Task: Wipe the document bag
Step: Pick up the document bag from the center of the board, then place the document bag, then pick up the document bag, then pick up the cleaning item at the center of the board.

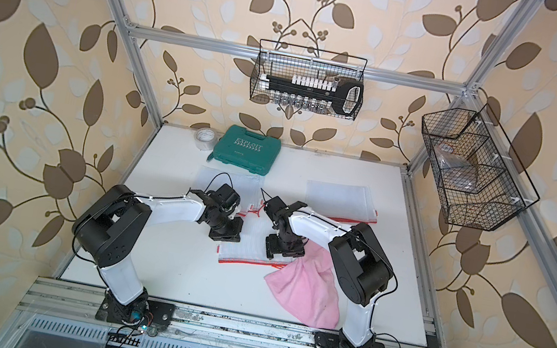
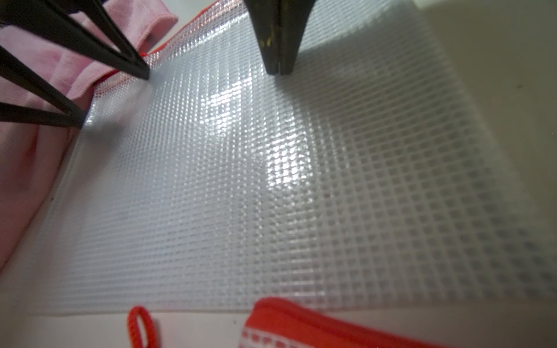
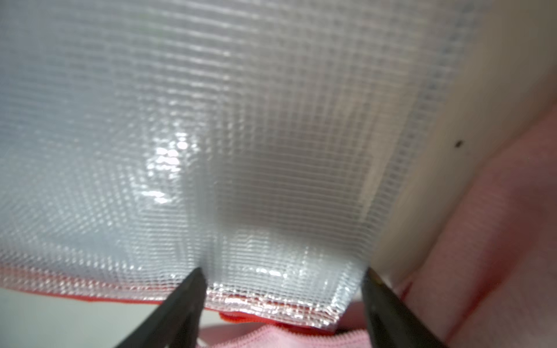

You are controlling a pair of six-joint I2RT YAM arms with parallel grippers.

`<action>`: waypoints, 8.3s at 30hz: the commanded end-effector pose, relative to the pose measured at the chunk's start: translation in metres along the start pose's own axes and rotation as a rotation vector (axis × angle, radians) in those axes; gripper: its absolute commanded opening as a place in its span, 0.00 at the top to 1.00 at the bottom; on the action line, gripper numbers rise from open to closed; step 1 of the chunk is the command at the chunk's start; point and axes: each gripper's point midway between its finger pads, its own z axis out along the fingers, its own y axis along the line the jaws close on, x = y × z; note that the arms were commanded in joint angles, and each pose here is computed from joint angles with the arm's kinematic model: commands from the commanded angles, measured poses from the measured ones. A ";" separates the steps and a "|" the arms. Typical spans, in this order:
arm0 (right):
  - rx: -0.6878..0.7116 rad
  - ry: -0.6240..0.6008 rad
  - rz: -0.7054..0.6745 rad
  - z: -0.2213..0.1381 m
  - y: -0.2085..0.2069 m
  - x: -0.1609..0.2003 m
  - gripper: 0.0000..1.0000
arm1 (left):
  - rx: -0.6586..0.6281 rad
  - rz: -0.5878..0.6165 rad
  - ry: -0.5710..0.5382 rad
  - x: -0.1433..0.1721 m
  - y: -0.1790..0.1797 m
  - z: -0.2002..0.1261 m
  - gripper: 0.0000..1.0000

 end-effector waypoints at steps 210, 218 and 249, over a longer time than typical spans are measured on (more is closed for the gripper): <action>-0.583 -0.128 -0.011 -0.016 0.091 -0.221 0.14 | 0.446 -0.473 -0.556 -0.171 0.102 -0.204 1.00; -0.409 -0.189 -0.064 -0.100 0.042 -0.170 0.02 | 0.501 -0.493 -0.549 -0.145 0.070 -0.226 1.00; -0.001 0.001 0.091 -0.044 -0.074 0.063 1.00 | 0.230 -0.406 -0.235 0.067 0.037 -0.046 1.00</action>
